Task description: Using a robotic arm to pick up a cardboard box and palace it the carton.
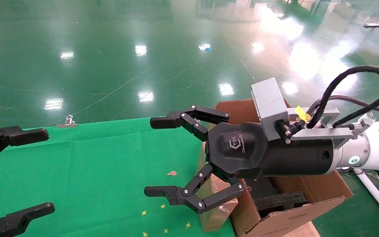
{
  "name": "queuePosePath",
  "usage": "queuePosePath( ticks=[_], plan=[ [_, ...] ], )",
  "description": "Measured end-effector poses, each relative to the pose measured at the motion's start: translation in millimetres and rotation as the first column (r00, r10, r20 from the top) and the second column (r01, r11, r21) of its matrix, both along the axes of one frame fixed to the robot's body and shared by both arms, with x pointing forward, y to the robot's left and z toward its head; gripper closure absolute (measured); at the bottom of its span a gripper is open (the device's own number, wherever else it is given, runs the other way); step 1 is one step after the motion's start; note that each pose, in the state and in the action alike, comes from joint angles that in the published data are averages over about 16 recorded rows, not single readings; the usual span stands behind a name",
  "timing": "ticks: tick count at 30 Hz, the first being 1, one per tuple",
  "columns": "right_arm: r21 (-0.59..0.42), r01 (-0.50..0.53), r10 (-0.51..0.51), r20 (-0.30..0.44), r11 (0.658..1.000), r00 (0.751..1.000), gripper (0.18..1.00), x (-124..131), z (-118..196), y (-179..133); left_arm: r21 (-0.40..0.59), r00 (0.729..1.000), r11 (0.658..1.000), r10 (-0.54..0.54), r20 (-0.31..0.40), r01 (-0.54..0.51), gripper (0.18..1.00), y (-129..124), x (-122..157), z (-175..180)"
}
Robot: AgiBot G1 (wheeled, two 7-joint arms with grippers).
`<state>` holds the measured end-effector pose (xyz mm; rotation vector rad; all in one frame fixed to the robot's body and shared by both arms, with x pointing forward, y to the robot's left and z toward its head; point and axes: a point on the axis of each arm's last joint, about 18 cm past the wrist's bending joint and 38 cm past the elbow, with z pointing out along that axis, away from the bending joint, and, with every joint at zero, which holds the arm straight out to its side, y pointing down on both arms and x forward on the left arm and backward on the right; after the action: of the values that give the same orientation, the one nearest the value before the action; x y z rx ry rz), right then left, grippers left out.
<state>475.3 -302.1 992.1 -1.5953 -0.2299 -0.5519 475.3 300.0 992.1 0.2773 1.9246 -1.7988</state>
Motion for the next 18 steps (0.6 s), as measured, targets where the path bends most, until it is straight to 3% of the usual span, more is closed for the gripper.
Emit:
queuePosePath(
  ticks=[12,18],
  plan=[
    [-0.007,0.002,-0.002,-0.001,1.000,1.000,0.178,0.3,-0.8,0.4,0.000,1.000,1.000,0.000,0.000,0.000,0.184,0.0,0.0,0.0],
    [-0.074,0.019,-0.021,-0.016,0.997,1.000,0.178,6.5,-7.8,7.7,0.000,1.000,1.000,0.000,0.000,0.000,0.184,0.0,0.1,0.0]
  ],
)
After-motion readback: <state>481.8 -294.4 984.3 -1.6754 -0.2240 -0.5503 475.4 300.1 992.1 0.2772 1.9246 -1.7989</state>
